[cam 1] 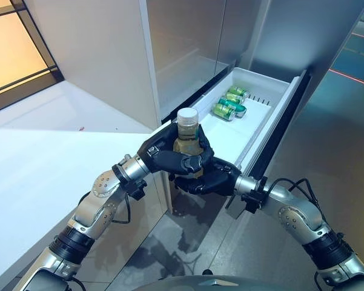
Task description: Put drinks into fridge and close the fridge
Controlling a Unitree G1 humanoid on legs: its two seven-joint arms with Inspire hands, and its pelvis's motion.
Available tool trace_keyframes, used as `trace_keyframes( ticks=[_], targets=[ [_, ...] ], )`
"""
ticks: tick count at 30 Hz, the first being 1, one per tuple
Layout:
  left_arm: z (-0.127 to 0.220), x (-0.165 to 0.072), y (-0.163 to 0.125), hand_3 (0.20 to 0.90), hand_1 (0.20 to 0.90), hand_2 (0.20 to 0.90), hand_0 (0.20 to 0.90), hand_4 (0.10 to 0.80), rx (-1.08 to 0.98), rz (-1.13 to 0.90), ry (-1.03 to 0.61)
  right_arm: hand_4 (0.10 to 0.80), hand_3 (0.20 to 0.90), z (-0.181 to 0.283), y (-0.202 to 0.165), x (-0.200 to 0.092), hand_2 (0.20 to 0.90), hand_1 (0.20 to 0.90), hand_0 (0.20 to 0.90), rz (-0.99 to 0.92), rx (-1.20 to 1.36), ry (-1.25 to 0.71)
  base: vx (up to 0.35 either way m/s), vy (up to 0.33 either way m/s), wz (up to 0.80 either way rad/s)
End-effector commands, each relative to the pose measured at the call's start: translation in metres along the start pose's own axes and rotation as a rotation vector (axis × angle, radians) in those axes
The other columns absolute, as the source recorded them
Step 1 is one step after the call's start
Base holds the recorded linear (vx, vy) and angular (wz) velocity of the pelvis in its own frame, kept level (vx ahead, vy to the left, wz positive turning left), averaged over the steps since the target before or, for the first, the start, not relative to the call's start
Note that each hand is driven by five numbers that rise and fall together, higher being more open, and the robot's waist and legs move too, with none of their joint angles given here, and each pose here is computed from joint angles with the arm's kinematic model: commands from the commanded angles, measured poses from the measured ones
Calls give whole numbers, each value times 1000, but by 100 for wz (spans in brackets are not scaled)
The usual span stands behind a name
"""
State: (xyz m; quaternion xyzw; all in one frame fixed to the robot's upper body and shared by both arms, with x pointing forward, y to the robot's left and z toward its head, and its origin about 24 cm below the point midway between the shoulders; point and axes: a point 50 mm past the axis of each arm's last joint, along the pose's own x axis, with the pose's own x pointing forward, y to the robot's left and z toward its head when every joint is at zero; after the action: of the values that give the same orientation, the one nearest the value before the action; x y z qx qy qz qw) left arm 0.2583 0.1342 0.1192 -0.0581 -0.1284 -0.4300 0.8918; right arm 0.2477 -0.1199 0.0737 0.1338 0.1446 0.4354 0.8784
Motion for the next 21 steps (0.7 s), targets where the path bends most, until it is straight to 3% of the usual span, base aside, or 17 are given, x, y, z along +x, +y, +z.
trace_keyframes(
  ticks=[1,3,4,5,6,13,21],
  targets=[
    [62,51,-41,200,300,300,300,100,86,-273,-471,100,200,77,34,22,300,300,300,89,-2,-554,0,0,0],
    [65,50,-42,200,300,300,300,100,118,-277,-478,100,200,84,29,17,300,300,300,22,-80,-583,0,0,0],
    [69,48,-42,288,375,375,375,188,163,-278,-487,100,200,96,20,9,300,300,300,-88,-174,-606,0,0,0],
    [70,48,-42,529,582,582,582,429,167,-277,-487,100,200,97,19,8,300,300,300,-95,-177,-607,0,0,0],
    [73,47,-41,900,900,900,900,800,196,-265,-499,100,200,104,13,3,300,300,300,-154,-223,-625,0,0,0],
    [75,47,-33,900,900,900,900,800,170,-158,-480,100,200,142,-12,-19,300,300,300,-428,-416,-677,7,0,0],
    [14,34,-20,900,900,900,900,800,-125,-1,-226,100,200,199,-60,-57,300,300,300,-806,-539,-646,30,-4,5]
  ],
)
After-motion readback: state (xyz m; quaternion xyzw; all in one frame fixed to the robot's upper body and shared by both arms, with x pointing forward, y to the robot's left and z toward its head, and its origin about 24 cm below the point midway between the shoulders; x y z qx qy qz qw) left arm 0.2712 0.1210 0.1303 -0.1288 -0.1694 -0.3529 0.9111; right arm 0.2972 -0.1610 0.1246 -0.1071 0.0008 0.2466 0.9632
